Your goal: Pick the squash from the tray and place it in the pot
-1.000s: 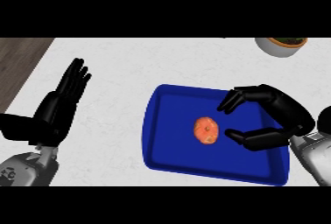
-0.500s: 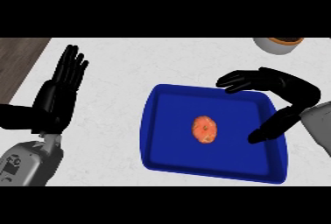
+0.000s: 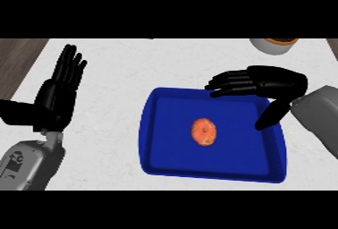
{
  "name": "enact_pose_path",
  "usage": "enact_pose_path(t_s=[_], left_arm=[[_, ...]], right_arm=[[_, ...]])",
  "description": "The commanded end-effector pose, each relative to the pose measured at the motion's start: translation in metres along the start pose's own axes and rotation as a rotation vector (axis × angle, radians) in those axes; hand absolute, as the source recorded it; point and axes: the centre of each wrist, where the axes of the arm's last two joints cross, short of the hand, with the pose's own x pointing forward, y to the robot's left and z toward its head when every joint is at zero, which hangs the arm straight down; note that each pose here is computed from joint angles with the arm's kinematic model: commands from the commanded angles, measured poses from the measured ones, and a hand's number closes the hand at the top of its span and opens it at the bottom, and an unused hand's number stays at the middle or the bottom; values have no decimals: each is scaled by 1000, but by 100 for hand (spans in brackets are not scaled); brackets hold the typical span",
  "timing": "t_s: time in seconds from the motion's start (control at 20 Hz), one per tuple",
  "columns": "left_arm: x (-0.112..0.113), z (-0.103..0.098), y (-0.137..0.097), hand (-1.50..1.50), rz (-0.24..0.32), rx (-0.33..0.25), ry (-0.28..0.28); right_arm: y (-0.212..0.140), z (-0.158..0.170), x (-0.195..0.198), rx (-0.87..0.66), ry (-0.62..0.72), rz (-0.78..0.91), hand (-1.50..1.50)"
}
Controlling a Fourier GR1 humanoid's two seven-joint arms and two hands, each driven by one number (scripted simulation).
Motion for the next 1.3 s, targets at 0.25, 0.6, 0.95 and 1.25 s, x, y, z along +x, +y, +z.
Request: enact_pose_path(t_s=[0.25,0.6,0.95,1.25], left_arm=[[5,-17,33,0,-5,47,28],[-10,1,22,0,-6,34,10],[-21,4,26,0,-24,71,14],[-32,8,28,0,-20,73,27]], right_arm=[[32,-51,-27,264,-71,-6,-150],[50,-42,-51,343,-4,-18,-150],[84,-45,-58,330,-82,1,-150],[103,-72,-50,305,-100,13,-150]])
